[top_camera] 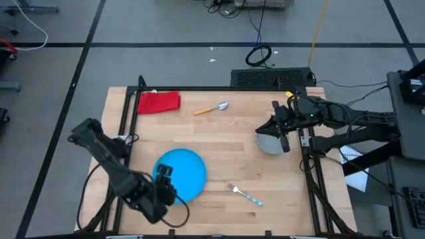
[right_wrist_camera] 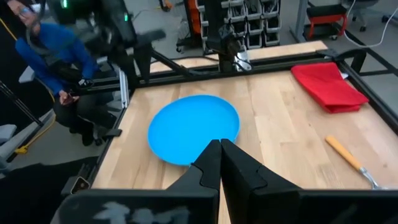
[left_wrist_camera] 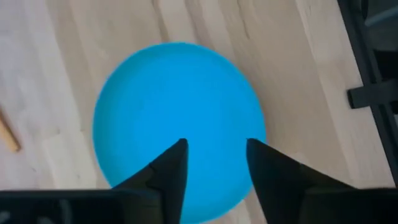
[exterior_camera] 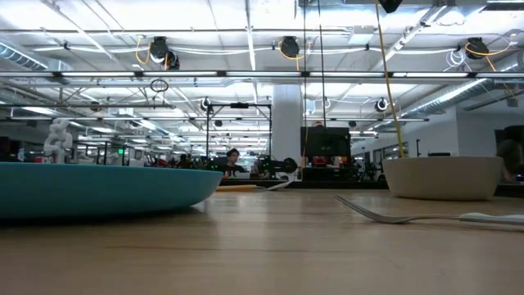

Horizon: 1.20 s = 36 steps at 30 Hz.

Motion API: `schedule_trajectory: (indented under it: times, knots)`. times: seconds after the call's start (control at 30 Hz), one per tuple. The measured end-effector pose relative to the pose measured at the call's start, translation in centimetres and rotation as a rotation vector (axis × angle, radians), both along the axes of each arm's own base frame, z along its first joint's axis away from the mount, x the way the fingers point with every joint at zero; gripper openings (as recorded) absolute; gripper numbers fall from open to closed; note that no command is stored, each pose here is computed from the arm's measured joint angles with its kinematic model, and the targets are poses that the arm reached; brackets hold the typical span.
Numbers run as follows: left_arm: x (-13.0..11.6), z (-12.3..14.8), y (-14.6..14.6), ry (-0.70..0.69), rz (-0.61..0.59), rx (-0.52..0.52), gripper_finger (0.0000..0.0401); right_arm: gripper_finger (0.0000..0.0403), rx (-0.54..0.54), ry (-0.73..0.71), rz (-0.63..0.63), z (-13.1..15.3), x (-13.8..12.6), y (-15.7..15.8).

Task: Set table place
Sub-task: Move the blue plate to the center of the table

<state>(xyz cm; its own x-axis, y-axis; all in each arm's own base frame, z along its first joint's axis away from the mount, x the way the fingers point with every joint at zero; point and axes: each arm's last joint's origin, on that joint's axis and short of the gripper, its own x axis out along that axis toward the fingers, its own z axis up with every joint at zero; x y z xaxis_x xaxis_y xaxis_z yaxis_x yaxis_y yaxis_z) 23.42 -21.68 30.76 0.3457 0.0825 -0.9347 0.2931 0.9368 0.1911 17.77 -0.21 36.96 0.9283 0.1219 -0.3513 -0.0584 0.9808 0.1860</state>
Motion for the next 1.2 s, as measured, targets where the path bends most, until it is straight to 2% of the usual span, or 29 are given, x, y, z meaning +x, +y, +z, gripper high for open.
schedule_trajectory:
  times: [0.23, 0.5, 0.7, 0.87, 1.1, 1.2]
  knots:
    - [0.5, -3.1, -2.9, 0.041, -0.007, 0.009, 0.0225, 0.0, -0.003, -0.013, 0.001, 0.1, 0.0, 0.0]
    - [1.0, -6.7, -4.8, 0.161, -0.011, 0.039, 0.023, 0.0, -0.02, -0.014, 0.008, 0.1, 0.0, 0.0]
    - [1.3, -8.8, -4.7, 0.203, -0.009, 0.079, 0.023, 0.0, -0.02, -0.014, 0.008, 0.1, 0.0, 0.0]
    - [1.3, -11.3, -4.5, 0.213, 0.003, 0.034, 0.023, 0.0, -0.02, -0.011, 0.008, 0.1, 0.0, 0.0]
    - [0.8, -13.3, -3.9, 0.232, 0.003, 0.043, 0.023, 0.0, -0.02, -0.01, 0.008, 0.1, 0.0, 0.0]
    - [0.5, -14.2, -3.6, 0.24, 0.004, 0.041, 0.0218, 0.0, -0.023, -0.01, 0.009, 0.1, 0.0, 0.0]
